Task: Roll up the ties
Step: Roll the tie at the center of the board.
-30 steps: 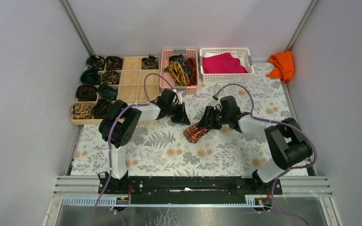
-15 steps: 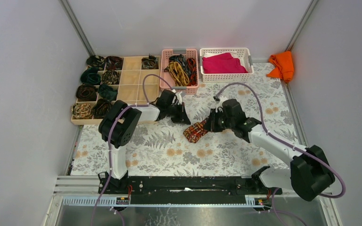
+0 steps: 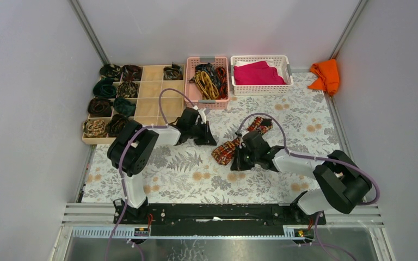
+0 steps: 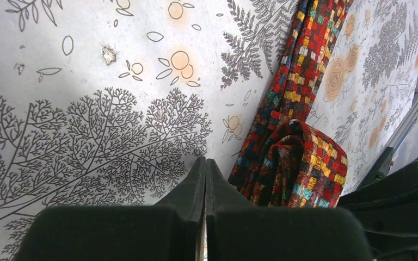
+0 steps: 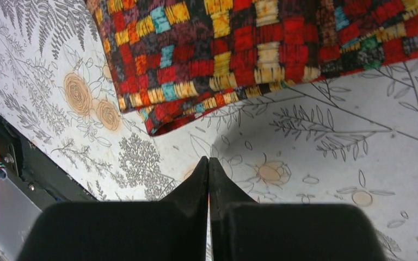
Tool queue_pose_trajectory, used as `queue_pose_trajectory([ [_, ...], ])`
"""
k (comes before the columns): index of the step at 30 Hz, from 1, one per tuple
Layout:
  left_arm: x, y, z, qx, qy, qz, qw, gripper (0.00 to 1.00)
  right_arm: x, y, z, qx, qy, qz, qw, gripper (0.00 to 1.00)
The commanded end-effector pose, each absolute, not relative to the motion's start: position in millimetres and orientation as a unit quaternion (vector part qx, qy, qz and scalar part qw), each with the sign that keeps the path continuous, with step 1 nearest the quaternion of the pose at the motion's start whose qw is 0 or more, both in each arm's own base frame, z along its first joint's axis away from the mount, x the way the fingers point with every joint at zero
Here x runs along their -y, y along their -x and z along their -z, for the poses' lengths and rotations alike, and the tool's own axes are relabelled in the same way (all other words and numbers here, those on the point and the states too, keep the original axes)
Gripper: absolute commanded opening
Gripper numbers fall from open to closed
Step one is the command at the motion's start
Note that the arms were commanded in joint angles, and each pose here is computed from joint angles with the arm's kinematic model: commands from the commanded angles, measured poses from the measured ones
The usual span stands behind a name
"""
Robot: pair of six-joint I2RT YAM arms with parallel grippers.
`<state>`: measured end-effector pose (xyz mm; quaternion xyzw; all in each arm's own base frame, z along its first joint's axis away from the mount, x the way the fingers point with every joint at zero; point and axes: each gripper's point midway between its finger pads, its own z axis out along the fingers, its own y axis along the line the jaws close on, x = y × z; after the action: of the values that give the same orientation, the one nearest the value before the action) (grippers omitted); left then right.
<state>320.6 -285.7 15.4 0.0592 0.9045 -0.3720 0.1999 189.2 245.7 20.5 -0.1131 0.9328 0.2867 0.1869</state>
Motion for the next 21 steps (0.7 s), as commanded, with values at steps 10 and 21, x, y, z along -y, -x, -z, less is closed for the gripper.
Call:
queue_pose_trajectory([
  [10,268.8,-254.2,32.8,-0.944,-0.049,0.302,0.127,0.0,-279.5,-210.8,-11.3,-0.919,0.107,-0.32,0.203,0.0],
  [21,258.4,-251.1,32.6,-0.95,-0.043,0.278,0.134,0.0,-296.7,-216.1,-5.9,-0.916,0.092,-0.334,0.204,0.0],
])
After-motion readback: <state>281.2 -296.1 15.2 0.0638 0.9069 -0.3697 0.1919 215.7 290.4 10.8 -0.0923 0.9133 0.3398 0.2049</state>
